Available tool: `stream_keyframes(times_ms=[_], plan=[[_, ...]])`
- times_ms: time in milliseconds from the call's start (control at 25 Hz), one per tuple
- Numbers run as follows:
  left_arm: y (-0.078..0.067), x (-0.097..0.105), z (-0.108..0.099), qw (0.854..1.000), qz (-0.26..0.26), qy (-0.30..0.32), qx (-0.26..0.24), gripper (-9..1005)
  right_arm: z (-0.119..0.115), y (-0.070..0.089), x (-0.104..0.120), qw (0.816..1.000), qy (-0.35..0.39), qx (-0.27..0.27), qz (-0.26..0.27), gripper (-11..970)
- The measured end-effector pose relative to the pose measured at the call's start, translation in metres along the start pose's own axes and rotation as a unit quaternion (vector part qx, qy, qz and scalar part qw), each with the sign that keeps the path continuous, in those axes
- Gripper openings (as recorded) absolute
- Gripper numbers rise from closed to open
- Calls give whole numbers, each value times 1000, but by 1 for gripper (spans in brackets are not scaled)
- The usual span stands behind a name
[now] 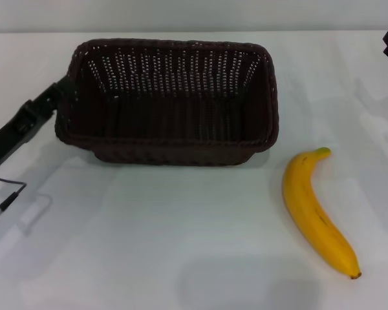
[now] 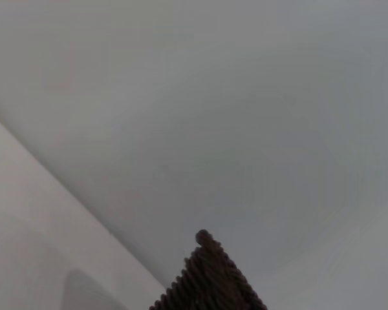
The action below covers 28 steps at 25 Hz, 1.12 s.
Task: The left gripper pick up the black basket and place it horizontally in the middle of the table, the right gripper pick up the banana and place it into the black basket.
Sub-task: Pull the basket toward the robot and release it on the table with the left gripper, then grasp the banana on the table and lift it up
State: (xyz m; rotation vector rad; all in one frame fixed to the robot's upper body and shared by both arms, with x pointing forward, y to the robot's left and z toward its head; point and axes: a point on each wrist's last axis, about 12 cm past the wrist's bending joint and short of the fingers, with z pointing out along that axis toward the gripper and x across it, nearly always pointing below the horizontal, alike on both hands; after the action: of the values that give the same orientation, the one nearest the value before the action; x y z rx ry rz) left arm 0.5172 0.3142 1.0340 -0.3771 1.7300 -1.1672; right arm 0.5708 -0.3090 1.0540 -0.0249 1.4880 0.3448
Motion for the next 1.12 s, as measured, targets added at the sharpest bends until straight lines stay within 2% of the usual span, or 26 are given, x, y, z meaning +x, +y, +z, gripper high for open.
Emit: stream_keyframes(times_ms=[160,280,440,520,560,720,840,960,1120], plan=[[4,-2,-16,999,10,-31,-3,718,-4,-3,1,1000,2,5,11,857],[9,-5,-33,997,19,-66,-16,832,-9,-11,-2,999,-2,10,45,856],[15,-7,-51,993,48,-101,-35,852,-21,-24,-9,996,-7,7,90,856],[17,-8,-59,989,72,-120,-45,861,-23,-27,-11,995,-6,1,97,856],[18,-8,-66,985,91,-139,-55,866,-26,-36,-20,993,9,-19,115,856],[23,-9,-84,971,124,-187,-86,881,-19,-48,-43,985,80,-80,133,855],[26,-10,-92,965,128,-205,-103,880,-11,-51,-67,974,139,-127,128,855],[29,-13,-96,962,131,-211,-116,878,-4,-46,-92,962,199,-156,105,855],[32,-16,-97,956,140,-219,-135,877,4,-23,-126,950,272,-149,28,854]])
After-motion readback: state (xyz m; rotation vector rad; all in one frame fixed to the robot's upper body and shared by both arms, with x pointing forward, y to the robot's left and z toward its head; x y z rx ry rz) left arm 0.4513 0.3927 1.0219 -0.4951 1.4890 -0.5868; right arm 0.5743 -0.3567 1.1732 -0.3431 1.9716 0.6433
